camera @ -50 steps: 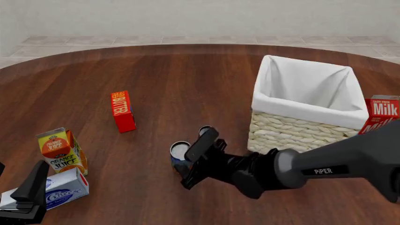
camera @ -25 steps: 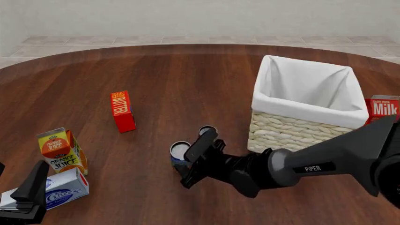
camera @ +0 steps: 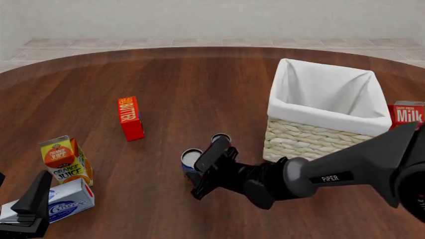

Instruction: Pick up the alphabet soup and the tomato sauce, and put them in the basket.

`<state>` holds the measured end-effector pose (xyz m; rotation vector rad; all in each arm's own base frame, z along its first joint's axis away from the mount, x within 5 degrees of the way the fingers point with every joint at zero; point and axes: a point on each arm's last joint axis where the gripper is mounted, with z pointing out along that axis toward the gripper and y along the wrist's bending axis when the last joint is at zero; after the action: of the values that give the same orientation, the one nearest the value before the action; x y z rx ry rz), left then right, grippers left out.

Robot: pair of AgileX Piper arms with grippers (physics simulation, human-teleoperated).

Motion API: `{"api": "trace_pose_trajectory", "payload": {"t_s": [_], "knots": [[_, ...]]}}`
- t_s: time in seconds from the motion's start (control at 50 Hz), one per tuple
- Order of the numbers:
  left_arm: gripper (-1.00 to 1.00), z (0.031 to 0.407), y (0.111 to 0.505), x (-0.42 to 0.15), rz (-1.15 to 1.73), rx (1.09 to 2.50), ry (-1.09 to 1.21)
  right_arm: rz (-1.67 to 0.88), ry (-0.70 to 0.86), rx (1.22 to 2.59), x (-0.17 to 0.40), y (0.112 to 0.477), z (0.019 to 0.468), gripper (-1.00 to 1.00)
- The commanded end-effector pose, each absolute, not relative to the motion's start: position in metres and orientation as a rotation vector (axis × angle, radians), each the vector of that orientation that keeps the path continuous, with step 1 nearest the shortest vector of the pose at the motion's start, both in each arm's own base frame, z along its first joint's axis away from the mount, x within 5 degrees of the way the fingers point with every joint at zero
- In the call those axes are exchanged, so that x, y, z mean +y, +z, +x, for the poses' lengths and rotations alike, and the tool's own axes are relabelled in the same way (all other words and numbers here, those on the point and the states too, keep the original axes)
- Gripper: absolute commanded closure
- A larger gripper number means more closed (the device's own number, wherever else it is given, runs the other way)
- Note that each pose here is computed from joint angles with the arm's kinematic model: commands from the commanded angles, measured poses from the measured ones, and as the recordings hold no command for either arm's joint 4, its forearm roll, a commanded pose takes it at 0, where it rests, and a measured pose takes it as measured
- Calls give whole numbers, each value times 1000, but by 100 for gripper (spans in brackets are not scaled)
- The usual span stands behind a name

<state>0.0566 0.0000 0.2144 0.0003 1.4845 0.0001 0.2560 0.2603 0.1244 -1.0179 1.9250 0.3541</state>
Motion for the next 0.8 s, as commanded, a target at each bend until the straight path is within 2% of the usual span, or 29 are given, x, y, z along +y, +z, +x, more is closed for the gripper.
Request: {"api": "trace_pose_trajectory", "payload": {"t_s": [0.02,0.8], "knots": [[-100,57,214,0,0,1485,0,-998,361,1913,260,131,258,100],[-100,57,214,0,0,1485,0,-1006,395,1788,259,200,238,100]]}}
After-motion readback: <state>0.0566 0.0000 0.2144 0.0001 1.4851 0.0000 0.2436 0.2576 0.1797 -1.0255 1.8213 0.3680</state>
